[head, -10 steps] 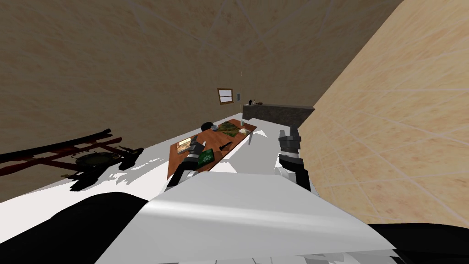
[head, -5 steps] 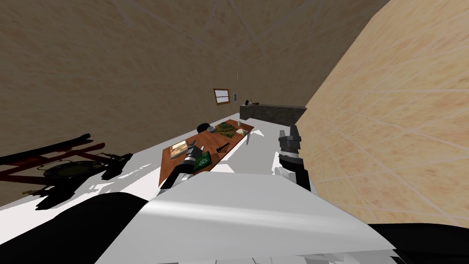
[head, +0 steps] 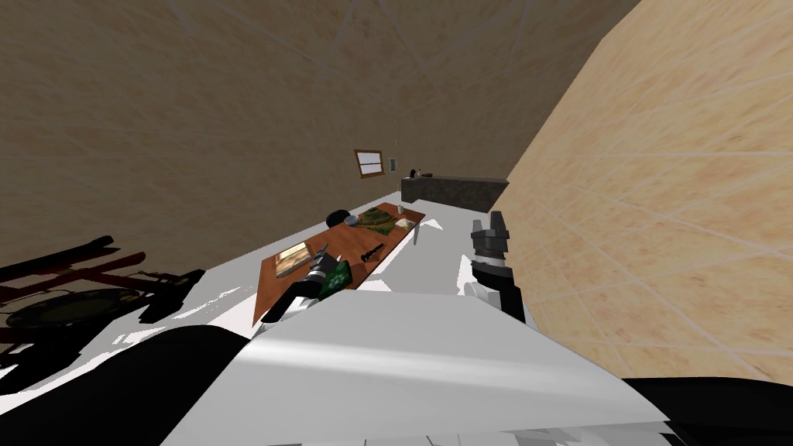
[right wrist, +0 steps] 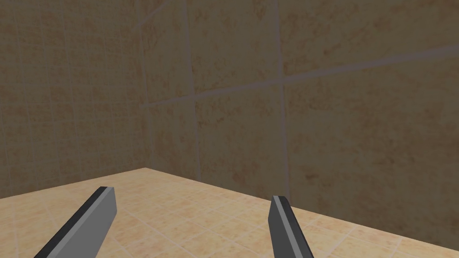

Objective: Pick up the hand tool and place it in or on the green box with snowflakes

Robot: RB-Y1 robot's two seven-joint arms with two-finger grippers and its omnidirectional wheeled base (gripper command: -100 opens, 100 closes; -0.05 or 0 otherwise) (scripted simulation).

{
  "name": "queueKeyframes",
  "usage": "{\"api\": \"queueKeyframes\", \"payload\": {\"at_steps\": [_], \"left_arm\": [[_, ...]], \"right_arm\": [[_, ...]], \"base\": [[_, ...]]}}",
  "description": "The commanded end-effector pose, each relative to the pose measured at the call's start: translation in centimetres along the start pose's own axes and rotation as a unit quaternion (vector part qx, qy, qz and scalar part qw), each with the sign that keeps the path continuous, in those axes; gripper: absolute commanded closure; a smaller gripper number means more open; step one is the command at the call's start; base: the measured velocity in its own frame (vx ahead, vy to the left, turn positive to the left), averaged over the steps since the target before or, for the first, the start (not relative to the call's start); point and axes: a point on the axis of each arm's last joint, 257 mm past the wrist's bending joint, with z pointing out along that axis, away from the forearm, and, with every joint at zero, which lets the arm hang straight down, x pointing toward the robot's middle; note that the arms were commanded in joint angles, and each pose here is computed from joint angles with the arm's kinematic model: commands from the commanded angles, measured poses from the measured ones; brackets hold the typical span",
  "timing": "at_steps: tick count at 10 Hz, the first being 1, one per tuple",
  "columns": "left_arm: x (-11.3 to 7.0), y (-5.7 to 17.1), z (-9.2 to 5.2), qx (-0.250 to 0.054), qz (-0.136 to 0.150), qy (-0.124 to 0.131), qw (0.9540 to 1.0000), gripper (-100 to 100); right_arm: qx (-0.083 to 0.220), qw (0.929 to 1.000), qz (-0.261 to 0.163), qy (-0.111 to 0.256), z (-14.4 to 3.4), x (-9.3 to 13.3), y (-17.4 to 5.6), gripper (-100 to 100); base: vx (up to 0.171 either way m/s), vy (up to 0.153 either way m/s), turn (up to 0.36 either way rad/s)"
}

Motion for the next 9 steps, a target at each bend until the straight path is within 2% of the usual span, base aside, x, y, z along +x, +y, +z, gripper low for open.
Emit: {"api": "queueKeyframes", "payload": {"at_steps": [1, 2, 3, 4, 5, 6, 7, 8, 9], "left_arm": [[-2.5, 1.9, -0.6, -0.035, -0.017, -0.026, 0.9989, -100], [-2.7, 2.2, -0.7, -0.042, -0.017, -0.029, 0.9985, -100], [-4.5, 3.3, -1.3, -0.062, -0.033, -0.049, 0.9963, -100], [-4.7, 3.9, -1.5, -0.074, -0.033, -0.054, 0.9952, -100], [-6.7, 5.2, -2.3, -0.099, -0.049, -0.077, 0.9909, -100], [-6.8, 5.6, -2.4, -0.105, -0.049, -0.079, 0.99, -100], [-8.7, 7.1, -3.5, -0.133, -0.066, -0.104, 0.9834, -100], [-8.7, 7.2, -3.6, -0.136, -0.066, -0.105, 0.983, -100], [-10.5, 8.6, -4.7, -0.158, -0.083, -0.128, 0.9756, -100]], "right_arm": [[0.0, 1.0, 0.0, 0.0, 0.0, 0.0, 0.0, 0], [0.0, 1.0, 0.0, 0.0, 0.0, 0.0, 0.0, 0], [0.0, 1.0, 0.0, 0.0, 0.0, 0.0, 0.0, 0], [0.0, 1.0, 0.0, 0.0, 0.0, 0.0, 0.0, 0], [0.0, 1.0, 0.0, 0.0, 0.0, 0.0, 0.0, 0], [0.0, 1.0, 0.0, 0.0, 0.0, 0.0, 0.0, 0], [0.0, 1.0, 0.0, 0.0, 0.0, 0.0, 0.0, 0], [0.0, 1.0, 0.0, 0.0, 0.0, 0.0, 0.0, 0], [0.0, 1.0, 0.0, 0.0, 0.0, 0.0, 0.0, 0]], "base": [[0.059, -0.023, -0.172], [0.057, -0.016, -0.071], [0.064, -0.022, -0.166], [0.057, -0.016, -0.075], [0.081, -0.036, -0.157], [0.07, -0.026, -0.081], [0.088, -0.025, -0.164], [0.067, -0.014, -0.086], [0.077, -0.018, -0.174]]}}
